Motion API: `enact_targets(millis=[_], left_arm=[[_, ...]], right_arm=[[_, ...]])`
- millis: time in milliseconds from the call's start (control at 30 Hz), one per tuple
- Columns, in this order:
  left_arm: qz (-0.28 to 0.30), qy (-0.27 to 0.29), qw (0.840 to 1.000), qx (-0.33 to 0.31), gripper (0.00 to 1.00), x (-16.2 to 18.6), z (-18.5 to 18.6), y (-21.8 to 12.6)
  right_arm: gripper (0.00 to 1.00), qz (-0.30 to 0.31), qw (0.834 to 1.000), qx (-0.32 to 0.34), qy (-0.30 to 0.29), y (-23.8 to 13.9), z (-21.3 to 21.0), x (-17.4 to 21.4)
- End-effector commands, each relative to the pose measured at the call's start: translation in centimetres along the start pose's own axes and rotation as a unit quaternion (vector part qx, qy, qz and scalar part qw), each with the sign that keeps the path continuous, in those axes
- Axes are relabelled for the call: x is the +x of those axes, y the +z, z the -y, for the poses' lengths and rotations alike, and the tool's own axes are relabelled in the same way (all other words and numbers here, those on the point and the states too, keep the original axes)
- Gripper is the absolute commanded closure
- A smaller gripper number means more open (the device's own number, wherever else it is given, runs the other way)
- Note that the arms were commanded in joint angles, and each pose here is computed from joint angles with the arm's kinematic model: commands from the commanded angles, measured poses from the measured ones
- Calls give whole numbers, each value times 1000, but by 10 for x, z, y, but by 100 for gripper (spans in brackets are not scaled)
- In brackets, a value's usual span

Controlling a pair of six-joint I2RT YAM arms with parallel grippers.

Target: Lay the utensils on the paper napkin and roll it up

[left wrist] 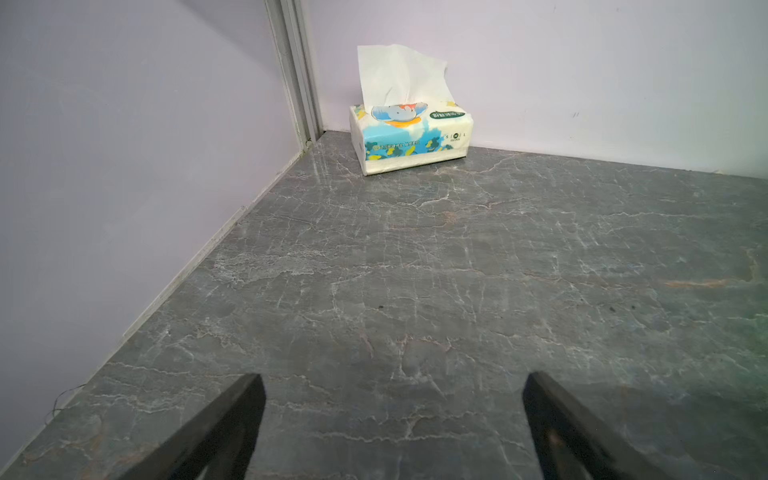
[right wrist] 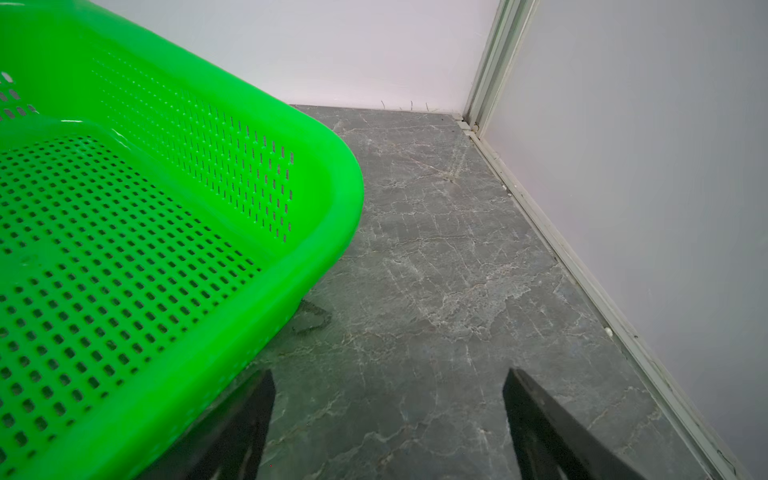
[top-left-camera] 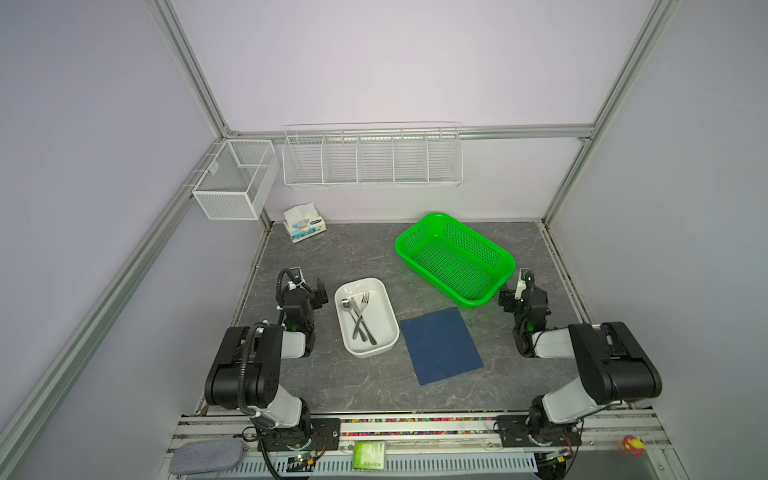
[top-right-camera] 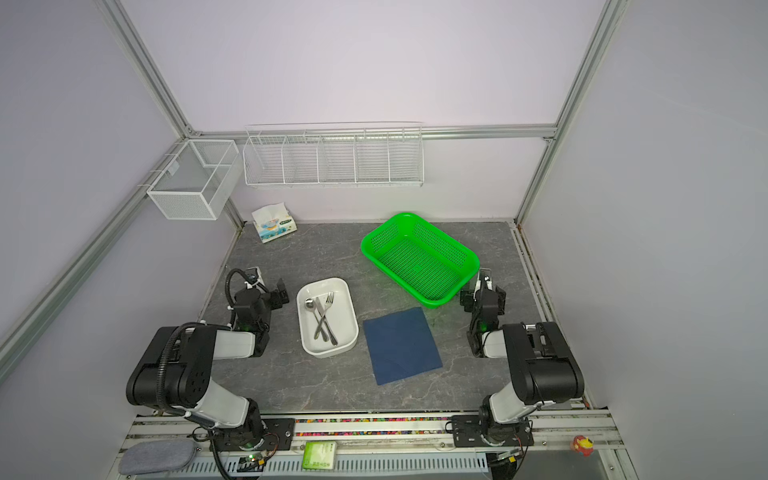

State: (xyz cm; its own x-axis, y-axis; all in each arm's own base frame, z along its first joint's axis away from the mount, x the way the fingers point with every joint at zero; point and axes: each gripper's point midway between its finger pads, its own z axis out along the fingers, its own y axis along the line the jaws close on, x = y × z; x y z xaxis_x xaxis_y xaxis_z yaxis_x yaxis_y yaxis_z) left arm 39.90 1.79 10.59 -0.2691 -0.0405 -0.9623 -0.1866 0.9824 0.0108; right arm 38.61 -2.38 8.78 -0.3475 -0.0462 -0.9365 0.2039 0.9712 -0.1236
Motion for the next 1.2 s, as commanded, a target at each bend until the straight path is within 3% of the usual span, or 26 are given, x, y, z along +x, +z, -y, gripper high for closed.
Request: enact_targets(millis=[0,800,1167], left_arm=[[14,-6,1000,-5,1,-11,-2,1],[15,-4,1000,6,1,-11,2,1],[46,-9,999,16,1,-27,0,-21]], right_arm=[[11,14,1000,-1,8,-1,1,-10],[11,11,1000,-9,13,0,2,-9],[11,19,999,-30,6,-5,-5,-14]])
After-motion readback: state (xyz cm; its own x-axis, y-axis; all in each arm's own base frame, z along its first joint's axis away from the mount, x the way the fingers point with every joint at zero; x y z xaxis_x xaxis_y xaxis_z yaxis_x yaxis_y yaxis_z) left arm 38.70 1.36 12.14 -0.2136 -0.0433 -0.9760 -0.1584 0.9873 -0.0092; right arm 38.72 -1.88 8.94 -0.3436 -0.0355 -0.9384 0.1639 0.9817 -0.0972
